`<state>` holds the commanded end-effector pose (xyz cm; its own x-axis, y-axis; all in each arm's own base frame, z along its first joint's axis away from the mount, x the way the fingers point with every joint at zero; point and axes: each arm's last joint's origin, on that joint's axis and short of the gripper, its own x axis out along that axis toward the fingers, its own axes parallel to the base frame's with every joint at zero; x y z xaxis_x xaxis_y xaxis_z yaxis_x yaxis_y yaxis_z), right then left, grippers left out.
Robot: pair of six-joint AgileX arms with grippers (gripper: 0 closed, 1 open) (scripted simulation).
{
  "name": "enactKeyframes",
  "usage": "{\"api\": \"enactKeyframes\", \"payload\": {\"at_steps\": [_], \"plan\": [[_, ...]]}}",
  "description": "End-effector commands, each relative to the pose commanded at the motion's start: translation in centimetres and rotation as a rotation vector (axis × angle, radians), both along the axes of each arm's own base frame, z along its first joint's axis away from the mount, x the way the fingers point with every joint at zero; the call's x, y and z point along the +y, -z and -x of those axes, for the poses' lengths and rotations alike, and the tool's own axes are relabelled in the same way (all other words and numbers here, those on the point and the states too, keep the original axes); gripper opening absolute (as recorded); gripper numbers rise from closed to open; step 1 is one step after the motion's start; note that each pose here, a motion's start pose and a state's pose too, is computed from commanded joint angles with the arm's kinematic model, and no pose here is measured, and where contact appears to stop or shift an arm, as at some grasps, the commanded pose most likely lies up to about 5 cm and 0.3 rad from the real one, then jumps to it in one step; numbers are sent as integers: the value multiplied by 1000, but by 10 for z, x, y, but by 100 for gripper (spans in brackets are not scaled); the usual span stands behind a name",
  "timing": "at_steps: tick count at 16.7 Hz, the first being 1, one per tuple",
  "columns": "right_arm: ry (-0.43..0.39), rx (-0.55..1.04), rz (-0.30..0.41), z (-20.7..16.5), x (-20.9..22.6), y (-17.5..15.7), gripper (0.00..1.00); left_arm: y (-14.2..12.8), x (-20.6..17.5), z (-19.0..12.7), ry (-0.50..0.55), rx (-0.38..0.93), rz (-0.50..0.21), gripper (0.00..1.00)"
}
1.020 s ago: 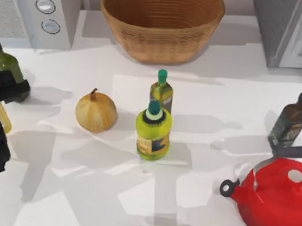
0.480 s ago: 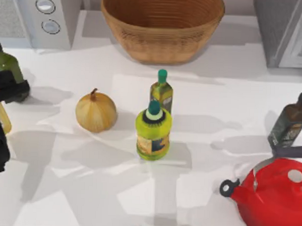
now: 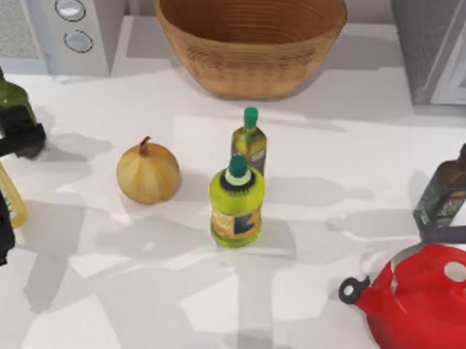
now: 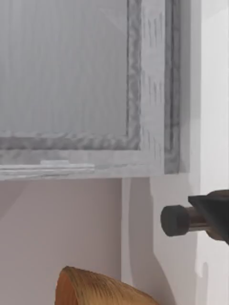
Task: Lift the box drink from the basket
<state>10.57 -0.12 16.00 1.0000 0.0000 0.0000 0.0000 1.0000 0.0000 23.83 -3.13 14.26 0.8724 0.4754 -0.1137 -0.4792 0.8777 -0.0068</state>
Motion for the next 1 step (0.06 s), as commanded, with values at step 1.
{"api": "enactKeyframes", "payload": {"at_steps": [1], "plan": [[0, 0, 0, 0, 0, 0, 100, 0, 0, 0, 0, 0, 0, 100]]}}
